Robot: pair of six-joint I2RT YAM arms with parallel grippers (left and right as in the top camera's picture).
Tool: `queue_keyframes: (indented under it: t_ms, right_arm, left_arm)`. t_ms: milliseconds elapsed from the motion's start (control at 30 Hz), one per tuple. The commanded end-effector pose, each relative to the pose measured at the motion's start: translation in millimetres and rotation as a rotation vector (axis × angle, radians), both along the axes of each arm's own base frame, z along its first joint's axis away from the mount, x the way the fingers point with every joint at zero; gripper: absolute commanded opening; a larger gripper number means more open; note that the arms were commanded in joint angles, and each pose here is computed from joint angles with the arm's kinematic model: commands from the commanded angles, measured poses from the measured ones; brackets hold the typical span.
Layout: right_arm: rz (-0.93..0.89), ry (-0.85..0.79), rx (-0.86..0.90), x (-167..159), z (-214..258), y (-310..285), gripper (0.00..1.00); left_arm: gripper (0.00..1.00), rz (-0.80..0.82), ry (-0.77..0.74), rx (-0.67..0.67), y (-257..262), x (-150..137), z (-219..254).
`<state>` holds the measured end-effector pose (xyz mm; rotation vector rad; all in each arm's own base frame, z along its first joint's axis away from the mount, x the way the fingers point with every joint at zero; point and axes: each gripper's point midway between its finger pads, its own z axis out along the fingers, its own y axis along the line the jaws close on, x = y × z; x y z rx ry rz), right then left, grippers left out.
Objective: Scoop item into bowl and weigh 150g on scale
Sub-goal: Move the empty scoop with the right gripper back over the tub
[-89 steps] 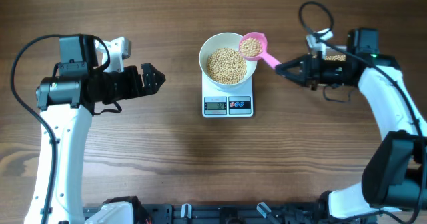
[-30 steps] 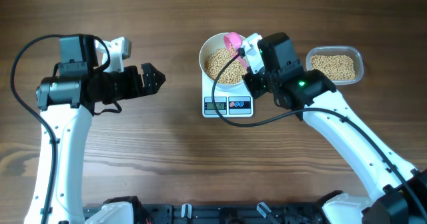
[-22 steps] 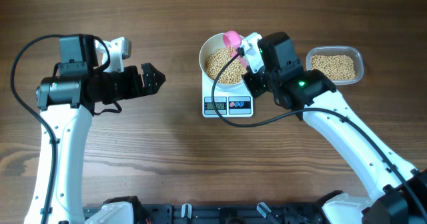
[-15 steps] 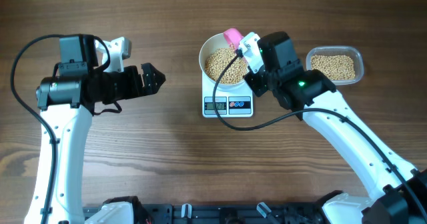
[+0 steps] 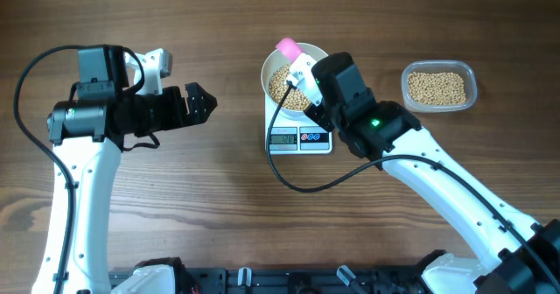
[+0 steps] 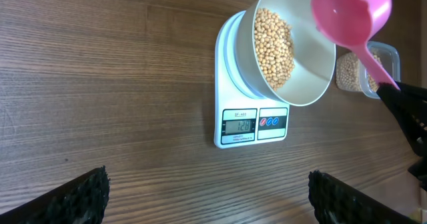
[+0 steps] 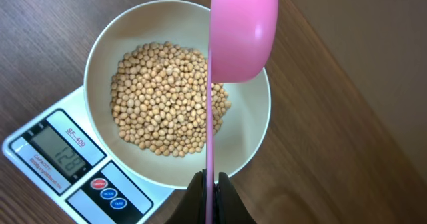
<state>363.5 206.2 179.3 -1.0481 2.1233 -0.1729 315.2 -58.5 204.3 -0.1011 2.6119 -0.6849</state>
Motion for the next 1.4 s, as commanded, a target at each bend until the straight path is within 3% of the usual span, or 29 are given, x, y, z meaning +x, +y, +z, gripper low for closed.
queue_keyframes:
  t_ms: [0,233,433,600,767,1000,1367]
  right_arm:
    - [-0.121,0.013,0.113,3.2,7.6,-5.3,0.04]
    - [-0.179,0.139,0.481,7.4,43.3,-36.3,0.04]
    - [-0.345,0.137,0.621,13.1,63.7,-130.0,0.04]
    - [-0.614,0.179,0.566,0.7,37.3,-214.7,0.04]
    - [-0.782,0.190,0.292,-22.5,13.4,-275.4,0.04]
    - [-0.847,0.341,0.193,-24.8,-36.7,-289.1,0.04]
    - [-0.852,0.416,0.055,-18.0,-73.3,-286.4,0.04]
  left_arm:
    - [1.00,-0.027,-0.031,-0.006,-3.5,2.0,8.7]
    - [1.00,-0.027,-0.031,-0.006,-3.5,2.0,8.7]
    - [1.00,-0.027,-0.031,-0.006,-3.5,2.0,8.7]
    - [1.00,-0.027,-0.031,-0.006,-3.5,2.0,8.7]
    - [1.00,-0.027,-0.031,-0.006,-3.5,2.0,8.7]
    - [1.00,-0.027,-0.031,-0.006,-3.5,2.0,8.7]
    - [1.00,-0.027,-0.031,-0.006,-3.5,2.0,8.7]
